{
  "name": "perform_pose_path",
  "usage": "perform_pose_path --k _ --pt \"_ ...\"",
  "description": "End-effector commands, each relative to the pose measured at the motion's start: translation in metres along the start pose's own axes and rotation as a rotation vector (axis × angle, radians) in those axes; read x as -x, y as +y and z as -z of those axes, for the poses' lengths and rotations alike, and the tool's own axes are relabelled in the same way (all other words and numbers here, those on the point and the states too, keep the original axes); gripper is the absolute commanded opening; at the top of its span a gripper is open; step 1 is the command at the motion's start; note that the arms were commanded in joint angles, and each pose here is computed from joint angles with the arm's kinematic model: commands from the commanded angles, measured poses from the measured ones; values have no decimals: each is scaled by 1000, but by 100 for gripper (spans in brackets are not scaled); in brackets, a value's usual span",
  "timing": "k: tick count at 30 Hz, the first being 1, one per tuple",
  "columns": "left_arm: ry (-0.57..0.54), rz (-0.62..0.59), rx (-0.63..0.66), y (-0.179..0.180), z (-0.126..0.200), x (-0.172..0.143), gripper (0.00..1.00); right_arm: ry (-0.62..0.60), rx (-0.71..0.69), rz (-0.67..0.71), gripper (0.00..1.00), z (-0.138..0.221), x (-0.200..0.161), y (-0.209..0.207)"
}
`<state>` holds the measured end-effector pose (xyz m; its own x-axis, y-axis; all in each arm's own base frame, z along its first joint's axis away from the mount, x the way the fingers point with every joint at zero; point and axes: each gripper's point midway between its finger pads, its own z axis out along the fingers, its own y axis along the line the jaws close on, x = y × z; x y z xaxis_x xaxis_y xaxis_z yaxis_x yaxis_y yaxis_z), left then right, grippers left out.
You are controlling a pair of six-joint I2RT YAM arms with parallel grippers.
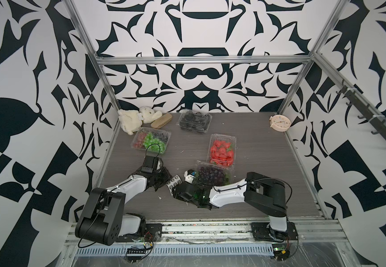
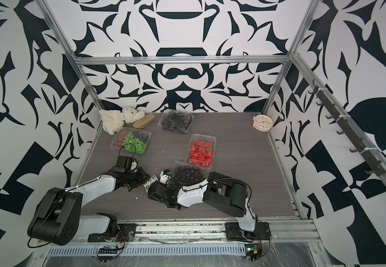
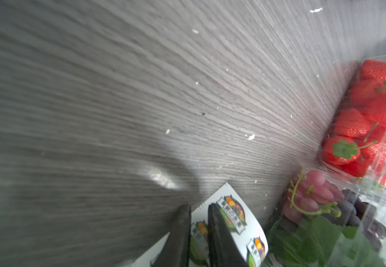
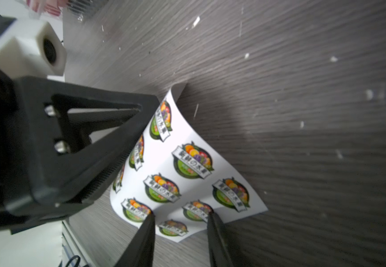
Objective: Label fruit boxes
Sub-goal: Pick up the label sticker from the center of the board.
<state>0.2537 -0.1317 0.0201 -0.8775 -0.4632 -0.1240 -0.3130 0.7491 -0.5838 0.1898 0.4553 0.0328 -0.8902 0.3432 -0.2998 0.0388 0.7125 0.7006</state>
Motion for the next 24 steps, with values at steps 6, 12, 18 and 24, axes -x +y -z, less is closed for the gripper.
perform_pose_path --k 6,12,18,24 --pt "58 30 71 22 0 -20 20 -45 -77 14 65 7 14 -32" --pt "54 28 65 22 2 -20 20 -67 -53 -19 72 2 29 -28" --pt "53 26 61 22 2 -21 20 -74 -58 -30 72 -2 37 -25" --pt "50 24 53 20 2 -20 20 -49 -70 -34 49 -8 32 -30"
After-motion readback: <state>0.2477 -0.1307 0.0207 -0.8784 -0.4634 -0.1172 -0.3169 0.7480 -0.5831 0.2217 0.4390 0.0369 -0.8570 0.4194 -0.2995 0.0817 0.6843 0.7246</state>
